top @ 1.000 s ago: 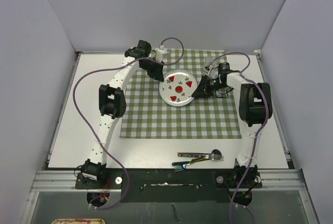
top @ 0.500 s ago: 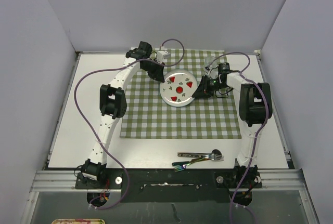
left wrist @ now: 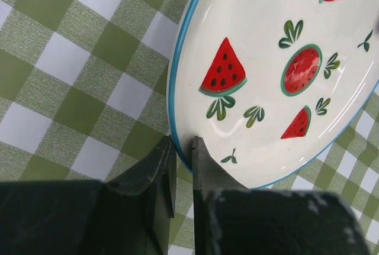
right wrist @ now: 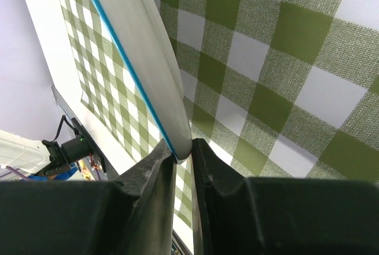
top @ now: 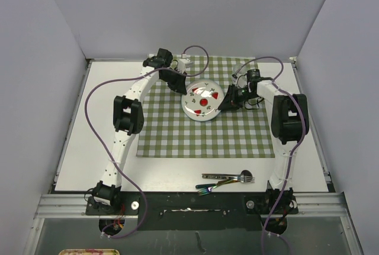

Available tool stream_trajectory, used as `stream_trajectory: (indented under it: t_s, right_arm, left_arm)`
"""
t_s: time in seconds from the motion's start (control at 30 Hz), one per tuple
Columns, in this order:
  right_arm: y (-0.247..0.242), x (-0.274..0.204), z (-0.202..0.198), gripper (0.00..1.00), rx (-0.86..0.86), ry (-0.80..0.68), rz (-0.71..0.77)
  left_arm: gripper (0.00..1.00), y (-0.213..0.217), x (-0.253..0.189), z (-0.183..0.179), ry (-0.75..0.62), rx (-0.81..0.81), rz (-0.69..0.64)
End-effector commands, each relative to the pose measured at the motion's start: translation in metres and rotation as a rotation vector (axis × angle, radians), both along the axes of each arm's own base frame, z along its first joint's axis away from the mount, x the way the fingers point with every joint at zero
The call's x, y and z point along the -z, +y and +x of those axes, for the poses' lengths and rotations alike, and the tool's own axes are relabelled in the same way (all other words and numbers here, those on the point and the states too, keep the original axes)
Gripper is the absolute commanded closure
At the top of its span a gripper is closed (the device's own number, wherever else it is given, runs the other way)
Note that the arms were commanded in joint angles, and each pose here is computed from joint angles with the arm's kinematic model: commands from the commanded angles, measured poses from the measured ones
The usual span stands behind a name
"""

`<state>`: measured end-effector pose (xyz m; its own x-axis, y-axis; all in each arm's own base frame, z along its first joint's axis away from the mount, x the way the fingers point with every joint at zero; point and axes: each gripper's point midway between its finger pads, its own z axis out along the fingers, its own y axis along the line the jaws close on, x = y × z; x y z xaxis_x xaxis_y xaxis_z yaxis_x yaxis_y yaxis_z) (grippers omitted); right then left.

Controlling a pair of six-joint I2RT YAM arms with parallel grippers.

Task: Set the dinner table for one person
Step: Place the plate on the napkin.

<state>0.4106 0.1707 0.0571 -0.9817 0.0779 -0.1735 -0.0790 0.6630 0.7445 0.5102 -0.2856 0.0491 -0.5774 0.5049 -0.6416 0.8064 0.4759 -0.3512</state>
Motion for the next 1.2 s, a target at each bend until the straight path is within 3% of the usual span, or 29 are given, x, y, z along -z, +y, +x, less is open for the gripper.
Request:
stream_trajectory:
  t_s: [0.0,0.33,0.83,1.17]
  right_arm:
    - [0.014,-0.045,0.017,1.00,-0.035,-0.110,0.073]
    - [0.021,-0.041,0.025,1.00,-0.061,-0.108,0.051]
    - [0.024,-0.035,0.030,1.00,-0.072,-0.102,0.043]
    - [0.024,-0.032,0.034,1.00,-0.076,-0.101,0.041]
  left_arm:
    - [1.00,0.015,0.025,0.008,-0.050,0.018,0.084]
    - [1.00,0.019,0.025,0.008,-0.053,0.012,0.097]
    - [0.91,0.022,0.029,0.008,-0.051,0.006,0.109]
    - [0.76,0.023,0.031,0.006,-0.042,0.005,0.118]
